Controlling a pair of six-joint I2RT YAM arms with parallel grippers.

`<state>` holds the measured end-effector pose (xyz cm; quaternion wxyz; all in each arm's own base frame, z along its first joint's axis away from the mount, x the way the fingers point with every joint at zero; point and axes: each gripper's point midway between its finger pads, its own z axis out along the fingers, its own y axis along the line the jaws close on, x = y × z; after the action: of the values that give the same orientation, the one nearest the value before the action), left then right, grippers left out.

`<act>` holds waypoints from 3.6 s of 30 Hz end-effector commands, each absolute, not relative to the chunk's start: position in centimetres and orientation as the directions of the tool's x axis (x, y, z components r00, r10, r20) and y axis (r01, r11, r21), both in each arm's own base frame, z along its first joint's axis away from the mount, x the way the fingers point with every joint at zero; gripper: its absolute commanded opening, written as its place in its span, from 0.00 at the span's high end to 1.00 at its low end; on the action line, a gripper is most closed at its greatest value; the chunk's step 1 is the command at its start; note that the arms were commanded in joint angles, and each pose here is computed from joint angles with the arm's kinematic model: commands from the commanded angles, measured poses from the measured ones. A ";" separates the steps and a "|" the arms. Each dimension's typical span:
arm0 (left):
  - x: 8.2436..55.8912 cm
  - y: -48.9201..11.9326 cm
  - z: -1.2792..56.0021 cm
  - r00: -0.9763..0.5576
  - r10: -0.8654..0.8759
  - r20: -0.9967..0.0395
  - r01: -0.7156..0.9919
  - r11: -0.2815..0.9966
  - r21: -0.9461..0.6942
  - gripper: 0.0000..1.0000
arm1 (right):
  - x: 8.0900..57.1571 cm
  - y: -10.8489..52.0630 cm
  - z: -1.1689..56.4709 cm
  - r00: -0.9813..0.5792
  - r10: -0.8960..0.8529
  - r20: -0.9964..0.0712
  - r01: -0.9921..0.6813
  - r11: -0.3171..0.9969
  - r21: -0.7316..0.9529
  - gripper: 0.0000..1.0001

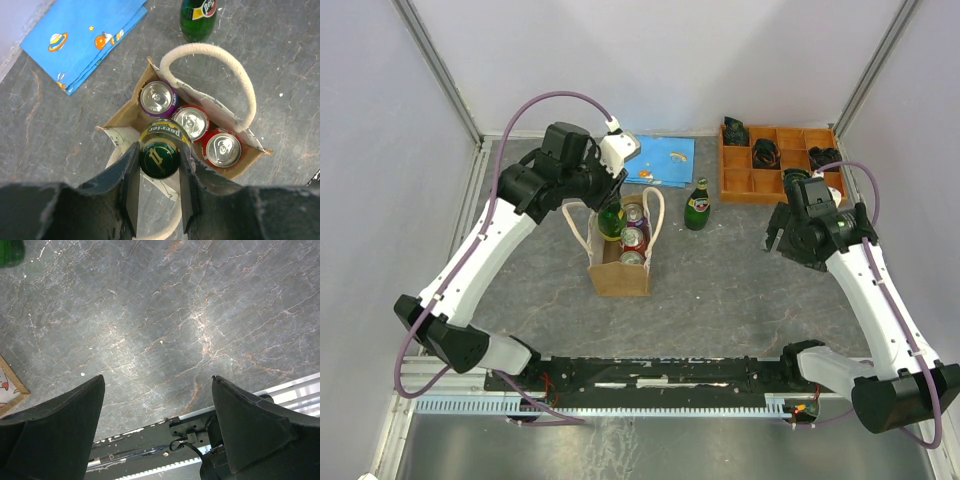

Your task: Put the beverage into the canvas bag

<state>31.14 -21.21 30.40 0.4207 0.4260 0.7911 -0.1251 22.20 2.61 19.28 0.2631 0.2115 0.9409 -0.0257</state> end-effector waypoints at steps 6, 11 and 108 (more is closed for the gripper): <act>32.2 -22.1 35.4 -0.133 0.430 -0.893 0.748 0.635 0.194 0.97 | 22.9 2.4 21.0 -0.752 0.379 -0.539 0.409 0.910 0.069 0.05; 32.7 -21.0 36.0 -0.132 0.431 -0.893 0.733 0.649 0.205 0.97 | 23.2 2.5 21.0 -0.755 0.377 -0.536 0.408 0.911 0.066 0.05; 40.9 -38.3 32.8 -0.089 0.434 -0.897 0.934 0.350 0.077 0.07 | 22.0 0.7 22.3 -0.766 0.362 -0.530 0.436 0.900 -0.015 0.01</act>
<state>42.64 -36.22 35.96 0.4964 0.4777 0.6794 -0.2525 24.16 2.13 20.72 0.2526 0.2012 0.9449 -0.0531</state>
